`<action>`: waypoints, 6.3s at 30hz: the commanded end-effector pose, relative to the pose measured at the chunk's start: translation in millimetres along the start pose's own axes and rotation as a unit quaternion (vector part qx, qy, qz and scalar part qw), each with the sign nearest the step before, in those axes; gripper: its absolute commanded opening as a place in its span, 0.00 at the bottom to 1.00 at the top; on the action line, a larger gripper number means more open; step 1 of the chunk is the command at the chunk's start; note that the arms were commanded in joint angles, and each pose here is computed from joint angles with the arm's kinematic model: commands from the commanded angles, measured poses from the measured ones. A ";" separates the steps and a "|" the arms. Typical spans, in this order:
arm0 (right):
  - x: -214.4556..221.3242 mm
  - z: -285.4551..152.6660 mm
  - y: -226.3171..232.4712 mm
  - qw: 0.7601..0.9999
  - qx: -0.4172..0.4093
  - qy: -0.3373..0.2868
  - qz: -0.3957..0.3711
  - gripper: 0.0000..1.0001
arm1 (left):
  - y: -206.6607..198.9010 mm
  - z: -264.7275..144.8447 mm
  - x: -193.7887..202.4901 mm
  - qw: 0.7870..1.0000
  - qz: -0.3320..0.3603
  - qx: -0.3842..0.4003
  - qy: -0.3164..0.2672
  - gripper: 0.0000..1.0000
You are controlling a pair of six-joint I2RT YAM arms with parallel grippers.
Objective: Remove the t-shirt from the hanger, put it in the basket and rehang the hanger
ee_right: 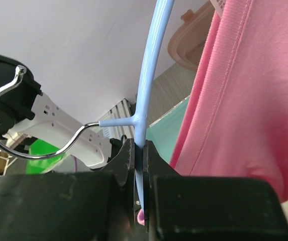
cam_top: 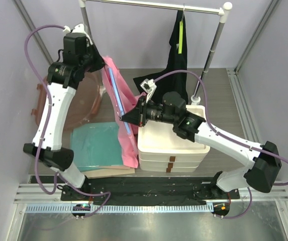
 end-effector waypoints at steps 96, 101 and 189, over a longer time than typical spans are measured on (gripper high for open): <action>-116.9 7.5 16.4 0.972 -0.051 -0.112 0.202 0.01 | 1.9 -142.4 63.6 0.949 -0.221 0.225 0.006 0.00; -106.8 5.3 21.6 0.970 -0.058 -0.104 0.213 0.01 | -8.3 -122.9 39.4 0.956 -0.219 0.197 -0.016 0.00; -55.5 -32.7 74.3 0.974 -0.185 0.006 0.132 0.01 | 7.6 -10.4 -72.3 0.984 -0.041 -0.029 -0.173 0.00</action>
Point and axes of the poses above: each gripper's point midway between its finger pads, its own z axis out along the fingers, its own y axis along the line the jaws close on, x = y × z, the point moved 2 cm from there along -z, back along the fingers, and after that the axes turned 13 degrees about -z, right-handed, at the moved point
